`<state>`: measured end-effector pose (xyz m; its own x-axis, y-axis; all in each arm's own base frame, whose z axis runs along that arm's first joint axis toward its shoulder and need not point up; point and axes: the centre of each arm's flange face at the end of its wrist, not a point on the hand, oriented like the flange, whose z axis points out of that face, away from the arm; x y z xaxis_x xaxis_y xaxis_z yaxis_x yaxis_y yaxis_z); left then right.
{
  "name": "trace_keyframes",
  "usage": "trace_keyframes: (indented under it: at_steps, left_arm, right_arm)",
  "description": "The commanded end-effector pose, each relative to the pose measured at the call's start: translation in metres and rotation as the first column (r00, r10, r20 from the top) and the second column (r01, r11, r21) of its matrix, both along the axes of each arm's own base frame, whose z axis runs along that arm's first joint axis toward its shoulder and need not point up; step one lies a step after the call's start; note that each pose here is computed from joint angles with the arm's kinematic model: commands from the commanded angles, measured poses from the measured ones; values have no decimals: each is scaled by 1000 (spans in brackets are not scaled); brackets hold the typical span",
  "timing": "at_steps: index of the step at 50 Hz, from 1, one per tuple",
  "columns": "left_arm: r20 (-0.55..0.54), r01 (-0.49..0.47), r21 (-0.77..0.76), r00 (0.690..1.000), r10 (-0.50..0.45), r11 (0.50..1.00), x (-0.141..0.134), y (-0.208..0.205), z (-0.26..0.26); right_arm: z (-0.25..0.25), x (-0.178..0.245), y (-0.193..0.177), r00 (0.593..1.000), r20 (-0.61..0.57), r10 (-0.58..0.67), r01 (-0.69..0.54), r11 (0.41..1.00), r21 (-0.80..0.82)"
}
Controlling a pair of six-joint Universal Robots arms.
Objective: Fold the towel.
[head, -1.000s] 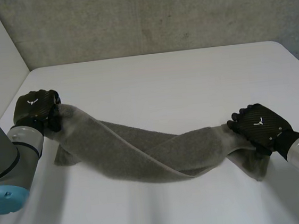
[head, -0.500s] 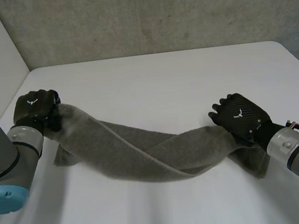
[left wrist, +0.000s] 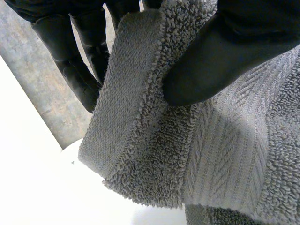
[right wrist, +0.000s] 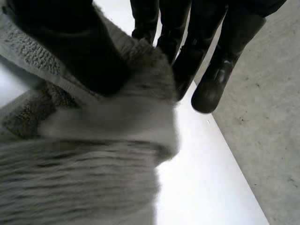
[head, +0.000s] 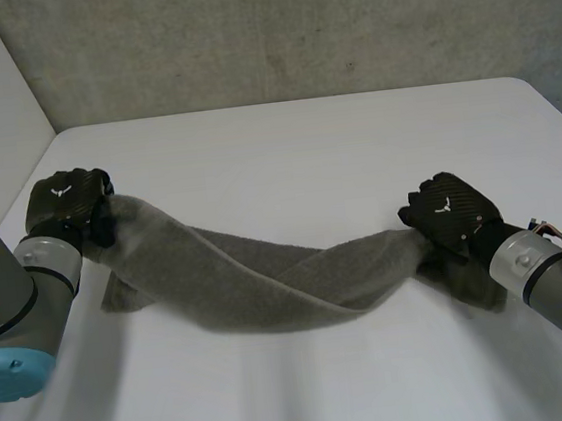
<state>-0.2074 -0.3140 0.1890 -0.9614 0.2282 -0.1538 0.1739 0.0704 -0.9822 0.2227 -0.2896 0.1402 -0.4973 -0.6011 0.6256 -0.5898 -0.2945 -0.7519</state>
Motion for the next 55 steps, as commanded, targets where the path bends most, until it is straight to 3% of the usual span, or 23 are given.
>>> trace_keyframes:
  at_steps: [1,7,14,21,23,28,35,40,42,43,45,48,50,51,53,55]
  left_arm:
    - [-12,-2,-51,1000,1,999,-1,1,18]
    - [-78,-12,-234,997,-7,972,3,17,86]
    - [-183,-27,-355,982,-41,934,9,39,137]
    - [-186,-8,-290,981,-48,957,8,53,134]
    - [-160,9,-175,986,-38,984,7,57,115]
    - [-97,43,41,995,-39,998,1,50,65]
    - [-10,56,124,998,-55,991,-8,30,33]
    - [57,90,75,994,-94,993,-26,3,34]
    - [49,113,-15,992,-112,993,-40,-12,56]
    - [49,113,-16,992,-112,993,-40,-12,56]
    - [-10,109,-164,994,-112,980,-47,-26,93]
    - [-62,102,-244,991,-121,964,-50,-31,108]
    - [-188,77,-409,968,-167,909,-52,-32,145]
    - [-189,77,-410,968,-167,909,-52,-32,145]
    - [-274,48,-522,936,-220,851,-44,-21,183]
    - [-292,46,-525,928,-231,850,-41,-17,188]
  right_arm:
    - [53,-4,-4,996,76,-57,63,995,-82]
    - [113,-8,-8,958,268,-106,119,993,-29]
    - [164,-9,10,934,332,-134,100,988,119]
    - [175,-10,25,955,244,-168,90,950,299]
    - [157,-9,28,982,137,-131,64,910,410]
    - [133,-9,29,999,-8,-51,49,882,469]
    - [99,-6,6,996,-62,-59,82,853,515]
    - [90,-1,-30,994,-50,-94,106,901,421]
    - [106,10,-57,988,40,-147,132,959,252]
    - [107,11,-57,988,41,-147,132,959,251]
    - [133,27,-76,967,208,-150,146,989,35]
    - [153,32,-80,944,305,-126,158,984,-82]
    - [204,29,-69,883,468,-44,196,939,-282]
    - [204,29,-69,883,468,-43,196,939,-283]
    - [229,20,-55,844,536,0,212,918,-334]
    - [228,19,-55,839,545,-8,208,929,-307]
